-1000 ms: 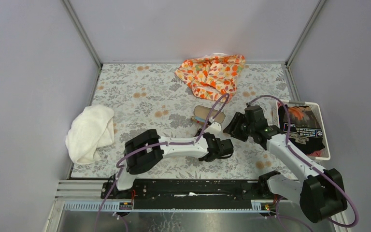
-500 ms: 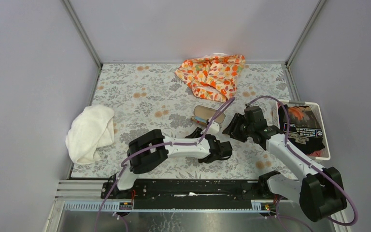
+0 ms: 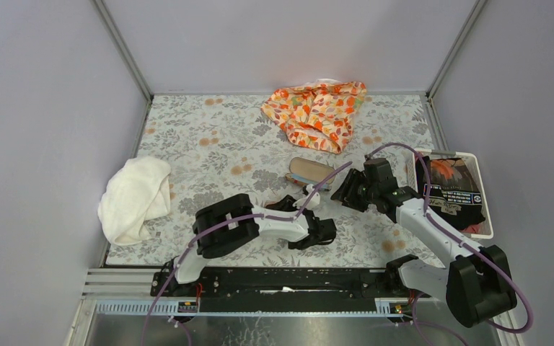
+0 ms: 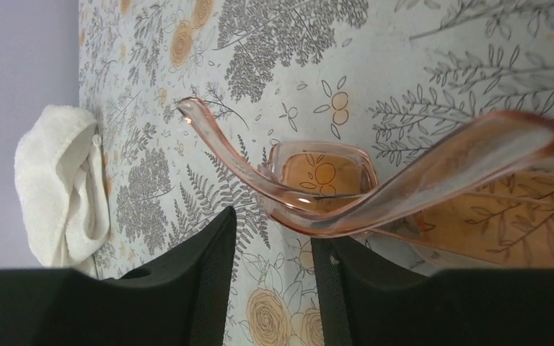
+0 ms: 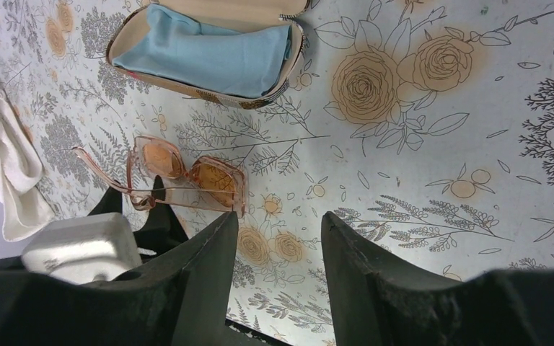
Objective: Organize the sunglasses
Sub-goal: Adjust the sunglasses at the center of the board.
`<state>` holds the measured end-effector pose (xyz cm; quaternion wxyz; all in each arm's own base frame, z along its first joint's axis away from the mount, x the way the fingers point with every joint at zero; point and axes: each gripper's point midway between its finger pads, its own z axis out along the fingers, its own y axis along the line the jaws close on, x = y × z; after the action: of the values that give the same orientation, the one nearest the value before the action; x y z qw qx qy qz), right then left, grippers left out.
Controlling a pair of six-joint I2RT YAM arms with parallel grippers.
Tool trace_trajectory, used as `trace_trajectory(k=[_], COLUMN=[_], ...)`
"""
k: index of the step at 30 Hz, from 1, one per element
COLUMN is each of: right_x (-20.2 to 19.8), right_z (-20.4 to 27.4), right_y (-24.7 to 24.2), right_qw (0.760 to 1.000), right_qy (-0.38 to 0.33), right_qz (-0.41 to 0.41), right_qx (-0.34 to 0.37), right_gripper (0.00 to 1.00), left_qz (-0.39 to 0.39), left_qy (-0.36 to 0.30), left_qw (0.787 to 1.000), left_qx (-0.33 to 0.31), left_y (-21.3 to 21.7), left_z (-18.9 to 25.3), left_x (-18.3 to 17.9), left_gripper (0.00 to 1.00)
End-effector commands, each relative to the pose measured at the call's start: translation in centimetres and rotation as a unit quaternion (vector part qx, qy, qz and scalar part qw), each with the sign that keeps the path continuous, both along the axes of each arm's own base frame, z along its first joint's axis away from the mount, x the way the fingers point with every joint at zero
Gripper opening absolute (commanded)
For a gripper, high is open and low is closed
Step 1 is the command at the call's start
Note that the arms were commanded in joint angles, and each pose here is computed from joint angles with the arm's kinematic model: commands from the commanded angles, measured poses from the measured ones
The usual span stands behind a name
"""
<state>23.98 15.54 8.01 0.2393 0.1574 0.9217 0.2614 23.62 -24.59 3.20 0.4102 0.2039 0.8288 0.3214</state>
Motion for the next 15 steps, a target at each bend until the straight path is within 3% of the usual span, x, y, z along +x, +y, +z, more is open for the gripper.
trace_trajectory(k=[1, 7, 15], right_x=[0.2, 0.2, 0.2], right_z=[0.3, 0.2, 0.2], right_y=[0.3, 0.3, 0.5], right_qw=[1.0, 1.0, 1.0], right_qy=[-0.008, -0.006, -0.005], right_qz=[0.012, 0.014, 0.017], right_qx=[0.006, 0.007, 0.01], right_gripper=[0.53, 0.53, 0.53], left_qz=[-0.028, -0.089, -0.15], left_qy=[-0.024, 0.014, 0.042], left_qw=[0.998, 0.991, 0.982], left_qx=[-0.044, -0.096, -0.112], left_y=[-1.2, -2.5, -3.6], left_z=[0.1, 0.7, 1.5], left_x=[1.3, 0.8, 0.6], left_gripper=[0.5, 0.52, 0.48])
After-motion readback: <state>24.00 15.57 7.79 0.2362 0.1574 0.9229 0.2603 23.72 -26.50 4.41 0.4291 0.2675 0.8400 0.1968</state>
